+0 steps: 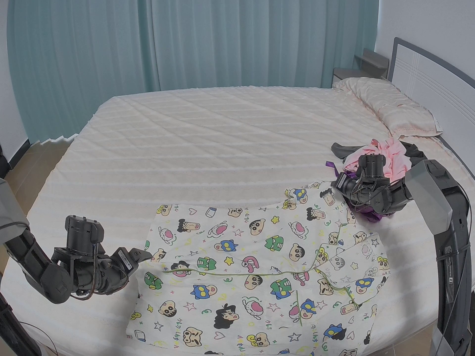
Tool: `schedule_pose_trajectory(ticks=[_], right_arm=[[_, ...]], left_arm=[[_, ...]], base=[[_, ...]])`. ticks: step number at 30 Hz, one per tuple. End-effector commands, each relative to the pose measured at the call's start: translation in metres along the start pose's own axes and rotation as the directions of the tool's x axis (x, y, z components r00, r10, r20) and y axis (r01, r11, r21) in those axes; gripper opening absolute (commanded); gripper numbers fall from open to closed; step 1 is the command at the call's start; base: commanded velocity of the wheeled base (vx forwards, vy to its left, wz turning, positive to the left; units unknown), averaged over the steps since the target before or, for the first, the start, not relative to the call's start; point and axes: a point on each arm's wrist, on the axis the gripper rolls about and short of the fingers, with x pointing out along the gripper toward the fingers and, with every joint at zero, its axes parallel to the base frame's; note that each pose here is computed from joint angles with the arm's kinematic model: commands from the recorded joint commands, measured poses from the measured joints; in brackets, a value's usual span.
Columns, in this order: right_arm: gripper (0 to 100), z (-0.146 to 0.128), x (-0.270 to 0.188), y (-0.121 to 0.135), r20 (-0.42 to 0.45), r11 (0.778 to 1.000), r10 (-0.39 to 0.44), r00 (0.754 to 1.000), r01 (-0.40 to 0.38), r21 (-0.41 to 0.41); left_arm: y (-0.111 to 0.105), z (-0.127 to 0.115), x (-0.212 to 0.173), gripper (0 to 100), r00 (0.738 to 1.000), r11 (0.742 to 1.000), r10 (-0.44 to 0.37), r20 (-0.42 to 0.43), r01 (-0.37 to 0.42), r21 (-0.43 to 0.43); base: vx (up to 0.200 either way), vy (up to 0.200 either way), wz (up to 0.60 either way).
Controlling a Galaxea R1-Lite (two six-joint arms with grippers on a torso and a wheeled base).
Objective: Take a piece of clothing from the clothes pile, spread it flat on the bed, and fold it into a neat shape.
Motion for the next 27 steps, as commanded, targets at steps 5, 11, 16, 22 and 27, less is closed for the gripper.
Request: schedule_pose_trajectory(ticks=[5,11,16,22,27], right_arm=[[100,0.018,-0.013,0.01,0.042,0.998,0.023,0.999,-0.025,0.052],[100,0.016,-0.033,0.014,0.012,0.999,0.015,1.0,-0.016,0.046],[100,0.005,-0.049,0.016,-0.046,1.0,0.01,0.999,-0.009,0.011],[100,-0.009,-0.071,0.014,-0.109,1.0,-0.016,0.994,0.014,-0.014],[100,-0.018,-0.084,0.008,-0.118,1.0,0.001,0.993,-0.003,-0.016]], left_arm=[[0.0,0.0,0.0,100,1.0,1.0,0.001,0.0,-0.001,-0.001],[-0.001,0.006,0.0,100,0.999,1.0,-0.028,0.039,0.028,-0.006],[-0.014,0.031,0.01,100,0.99,0.997,-0.073,0.124,0.075,-0.014],[-0.033,0.064,0.047,100,0.988,0.998,-0.063,0.139,0.066,-0.015],[-0.041,0.08,0.076,100,0.993,0.996,-0.043,0.11,0.033,0.087]], base=[[0.0,0.0,0.0],[0.0,0.0,0.0],[0.0,0.0,0.0],[0.0,0.0,0.0],[0.0,0.0,0.0]])
